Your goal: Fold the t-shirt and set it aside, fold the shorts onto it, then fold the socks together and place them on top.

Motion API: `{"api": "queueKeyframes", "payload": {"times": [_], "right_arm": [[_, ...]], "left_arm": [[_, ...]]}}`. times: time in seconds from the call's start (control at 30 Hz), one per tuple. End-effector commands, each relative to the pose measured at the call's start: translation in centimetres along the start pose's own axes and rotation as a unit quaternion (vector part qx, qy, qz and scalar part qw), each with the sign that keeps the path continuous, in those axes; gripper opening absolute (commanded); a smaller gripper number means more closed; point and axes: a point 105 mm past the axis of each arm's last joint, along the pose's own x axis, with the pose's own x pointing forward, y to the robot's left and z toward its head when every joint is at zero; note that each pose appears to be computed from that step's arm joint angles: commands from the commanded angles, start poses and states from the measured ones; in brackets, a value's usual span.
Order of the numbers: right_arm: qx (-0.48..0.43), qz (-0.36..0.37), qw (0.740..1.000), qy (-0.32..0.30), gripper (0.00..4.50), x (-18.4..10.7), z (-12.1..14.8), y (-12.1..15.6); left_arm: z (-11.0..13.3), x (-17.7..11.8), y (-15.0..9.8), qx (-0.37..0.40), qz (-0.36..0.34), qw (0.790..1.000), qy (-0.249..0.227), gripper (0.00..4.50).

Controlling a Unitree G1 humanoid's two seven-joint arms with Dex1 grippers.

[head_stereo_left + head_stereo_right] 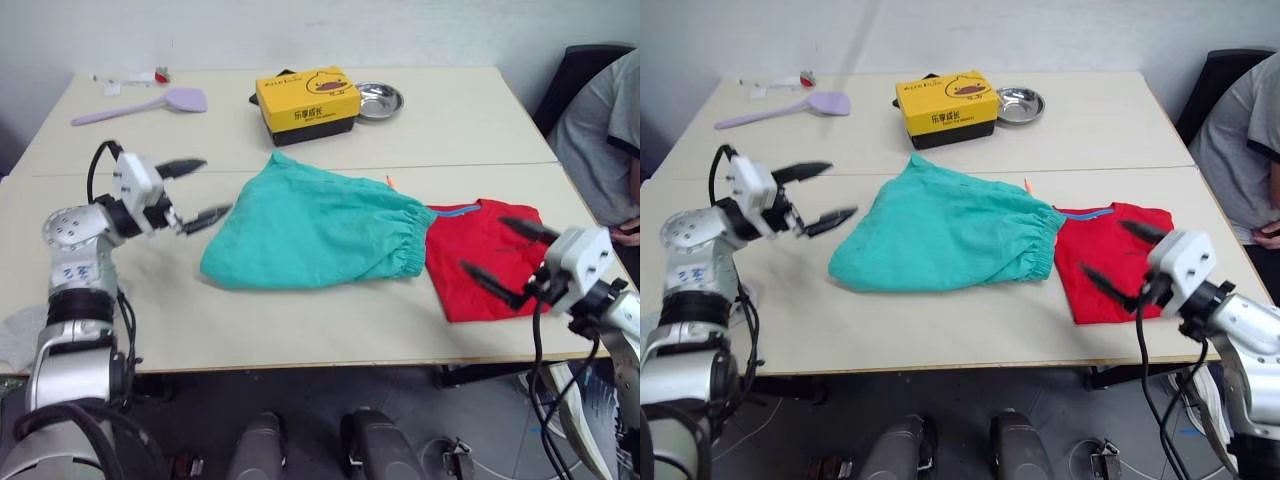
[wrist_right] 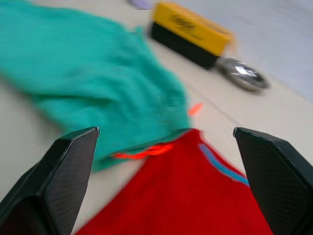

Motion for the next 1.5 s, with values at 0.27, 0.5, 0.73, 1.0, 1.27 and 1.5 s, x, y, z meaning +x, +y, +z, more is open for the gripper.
{"api": "queueKeyframes", "payload": {"times": [0.27, 0.5, 0.73, 1.0, 1.27, 1.5], "right_arm": [[-0.117, 0.068, 0.99, 0.022, 4.5, 6.9, -1.0, 4.5], [-0.194, 0.031, 0.977, 0.077, 4.14, 11.5, -3.0, 2.8], [-0.188, 0.012, 0.979, 0.078, 1.76, 13.0, -3.1, 1.1], [-0.148, 0.119, 0.982, 0.011, 0.0, 9.9, -1.9, 3.4], [-0.108, 0.119, 0.986, 0.04, 0.0, 6.0, -3.8, 2.7], [-0.076, 0.149, 0.986, 0.02, 1.72, 6.4, -3.0, 3.2]], "left_arm": [[-0.7, 2.5, -6.8, 0.044, -0.114, 0.99, 0.074, 4.47], [-4.5, 5.0, -4.8, 0.093, -0.051, 0.984, 0.146, 4.5], [-5.6, 6.0, -4.6, 0.053, -0.072, 0.984, 0.154, 2.96], [-2.9, 3.1, -9.2, -0.068, -0.165, 0.978, 0.107, 0.29], [-1.2, 0.4, -13.4, -0.092, -0.163, 0.977, 0.099, 0.01], [-0.5, 0.0, -13.3, -0.131, -0.13, 0.979, 0.085, 1.25]]}}
